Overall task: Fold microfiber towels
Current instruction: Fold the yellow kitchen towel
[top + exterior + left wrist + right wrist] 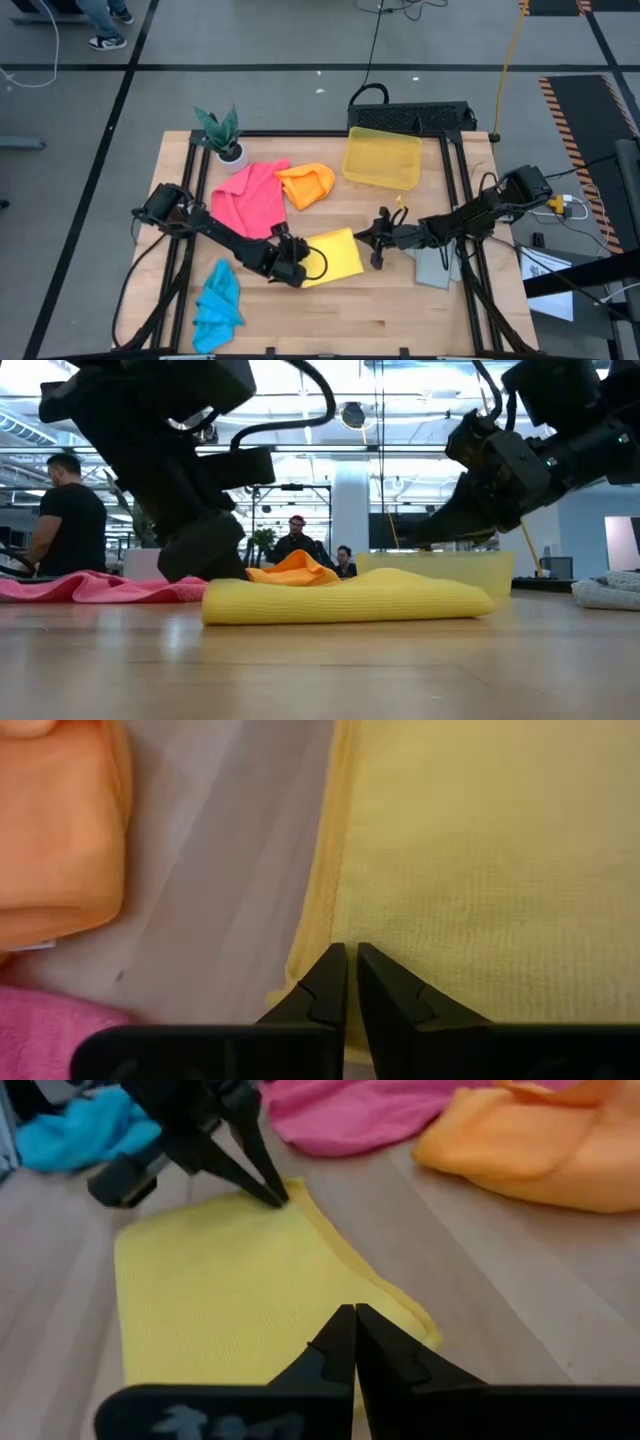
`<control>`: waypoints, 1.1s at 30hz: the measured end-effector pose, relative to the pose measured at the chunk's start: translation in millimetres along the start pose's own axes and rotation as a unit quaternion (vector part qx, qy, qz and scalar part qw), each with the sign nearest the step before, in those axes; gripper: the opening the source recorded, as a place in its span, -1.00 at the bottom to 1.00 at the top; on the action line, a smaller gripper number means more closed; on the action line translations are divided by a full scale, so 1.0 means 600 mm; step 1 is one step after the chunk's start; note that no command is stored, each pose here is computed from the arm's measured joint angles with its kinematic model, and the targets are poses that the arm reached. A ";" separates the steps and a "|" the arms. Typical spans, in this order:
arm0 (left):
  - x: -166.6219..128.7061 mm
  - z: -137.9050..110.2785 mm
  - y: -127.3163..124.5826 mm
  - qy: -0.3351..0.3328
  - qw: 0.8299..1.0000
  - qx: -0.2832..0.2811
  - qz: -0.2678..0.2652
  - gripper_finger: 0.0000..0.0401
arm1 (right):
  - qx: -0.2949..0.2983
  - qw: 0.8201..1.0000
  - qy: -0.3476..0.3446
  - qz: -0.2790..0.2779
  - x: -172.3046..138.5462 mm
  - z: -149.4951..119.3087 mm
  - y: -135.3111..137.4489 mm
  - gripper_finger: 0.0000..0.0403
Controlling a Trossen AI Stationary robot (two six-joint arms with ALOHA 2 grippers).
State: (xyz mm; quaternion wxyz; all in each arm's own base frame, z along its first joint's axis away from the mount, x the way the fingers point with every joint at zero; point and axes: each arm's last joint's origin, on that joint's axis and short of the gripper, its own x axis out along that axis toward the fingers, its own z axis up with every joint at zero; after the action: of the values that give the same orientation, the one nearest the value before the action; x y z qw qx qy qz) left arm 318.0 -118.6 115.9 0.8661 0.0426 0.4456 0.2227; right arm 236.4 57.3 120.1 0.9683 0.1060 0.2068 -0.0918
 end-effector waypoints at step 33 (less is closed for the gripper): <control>-0.090 0.015 -0.016 -0.095 0.995 -0.014 -0.013 -0.84 | -0.060 0.994 -0.039 0.079 0.045 0.013 0.073 -1.00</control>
State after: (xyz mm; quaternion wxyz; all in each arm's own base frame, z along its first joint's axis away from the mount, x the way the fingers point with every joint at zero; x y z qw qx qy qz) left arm 301.1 -148.8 159.1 0.9078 0.0461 0.3586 0.2124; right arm 273.4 93.6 122.9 0.9844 0.0602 0.1652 -0.0070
